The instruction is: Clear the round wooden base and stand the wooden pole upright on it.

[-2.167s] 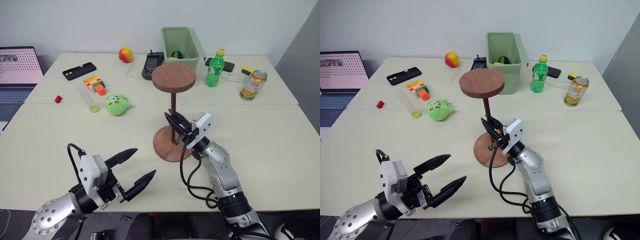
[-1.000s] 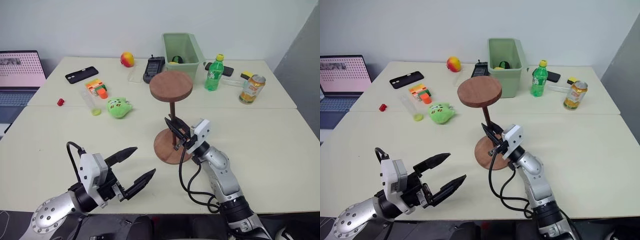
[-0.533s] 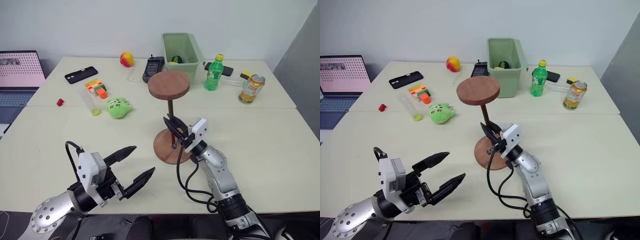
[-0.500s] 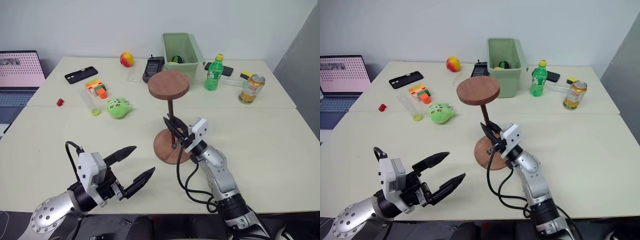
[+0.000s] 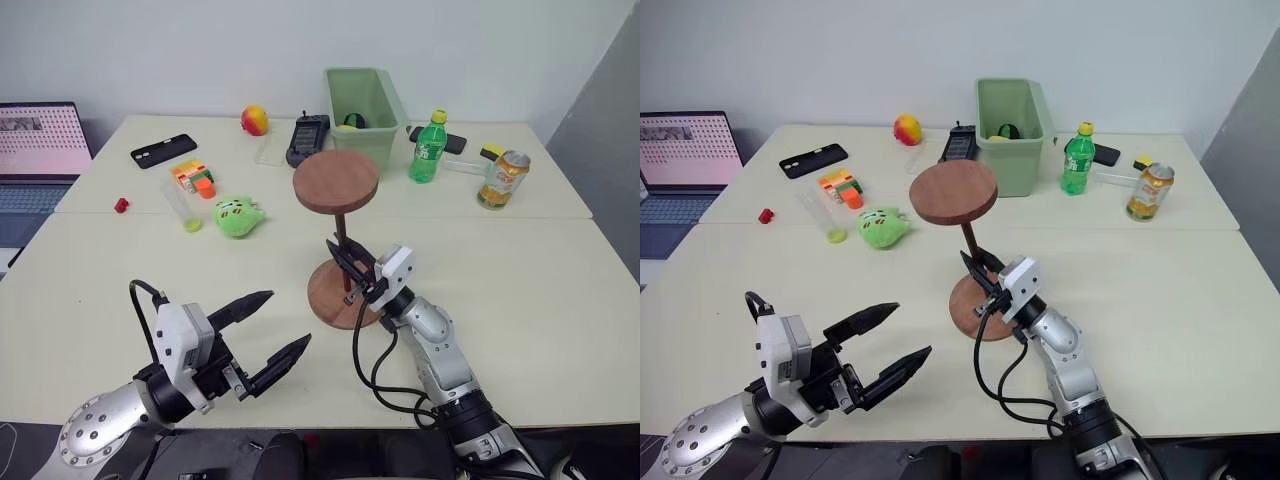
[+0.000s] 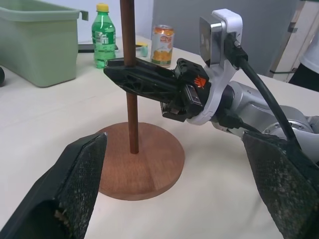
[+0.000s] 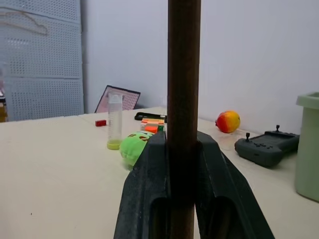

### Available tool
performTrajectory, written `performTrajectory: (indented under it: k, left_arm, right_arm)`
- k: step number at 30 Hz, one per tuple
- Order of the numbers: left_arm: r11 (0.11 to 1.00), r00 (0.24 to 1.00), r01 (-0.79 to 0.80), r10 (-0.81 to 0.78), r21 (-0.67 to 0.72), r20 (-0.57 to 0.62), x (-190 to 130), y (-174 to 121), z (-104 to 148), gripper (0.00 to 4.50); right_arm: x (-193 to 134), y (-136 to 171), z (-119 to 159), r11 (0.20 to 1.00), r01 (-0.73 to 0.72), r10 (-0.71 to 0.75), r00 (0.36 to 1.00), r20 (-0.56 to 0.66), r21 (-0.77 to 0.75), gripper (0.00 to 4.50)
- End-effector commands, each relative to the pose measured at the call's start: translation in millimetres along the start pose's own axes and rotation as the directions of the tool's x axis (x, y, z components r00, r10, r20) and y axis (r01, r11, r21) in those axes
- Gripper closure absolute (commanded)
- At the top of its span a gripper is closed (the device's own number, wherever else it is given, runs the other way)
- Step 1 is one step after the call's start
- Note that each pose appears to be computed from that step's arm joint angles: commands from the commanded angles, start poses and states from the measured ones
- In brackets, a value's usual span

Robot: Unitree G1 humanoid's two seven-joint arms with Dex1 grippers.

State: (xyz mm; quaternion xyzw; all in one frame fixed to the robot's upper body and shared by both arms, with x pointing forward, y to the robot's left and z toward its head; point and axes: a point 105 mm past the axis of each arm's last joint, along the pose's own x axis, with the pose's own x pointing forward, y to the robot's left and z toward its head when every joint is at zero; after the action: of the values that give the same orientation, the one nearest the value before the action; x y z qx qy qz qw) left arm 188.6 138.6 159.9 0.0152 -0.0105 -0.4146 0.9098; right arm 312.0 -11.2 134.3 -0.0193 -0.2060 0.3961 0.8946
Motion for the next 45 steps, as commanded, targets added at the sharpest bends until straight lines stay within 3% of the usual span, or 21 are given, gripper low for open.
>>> performTrajectory:
  k: [1, 7, 14, 22, 43, 45]
  left_arm:
    - [0.999, 0.999, 0.019, -0.020, 0.032, 0.036, 1, -5, 13, 0.00]
    - [0.999, 0.999, 0.012, -0.014, 0.029, 0.040, 2, -5, 13, 0.00]
    - [1.000, 0.999, 0.008, -0.009, 0.023, 0.043, 1, -5, 11, 0.00]
    - [1.000, 0.999, 0.005, -0.007, 0.028, 0.046, 1, -4, 11, 0.00]
    - [0.998, 0.997, 0.026, -0.030, 0.051, 0.068, 12, -1, 15, 0.00]
    - [0.998, 0.997, 0.028, -0.032, 0.051, 0.071, 14, -1, 16, 0.00]
  right_arm:
    - [-25, 5, -61, 0.996, 0.011, 0.012, 0.964, -0.265, 0.084, 4.25]
    - [-44, 7, -84, 0.985, 0.058, 0.009, 0.925, -0.381, 0.162, 4.25]
    - [-45, 5, -80, 0.992, 0.023, 0.026, 0.928, -0.372, 0.128, 4.25]
    - [-33, -7, -50, 0.999, -0.011, 0.027, 0.950, -0.311, 0.050, 4.25]
    - [-19, -15, 10, 0.995, -0.069, 0.092, 0.908, -0.409, 0.069, 4.25]
    - [-20, -16, 12, 0.995, -0.068, 0.093, 0.906, -0.414, 0.075, 3.55]
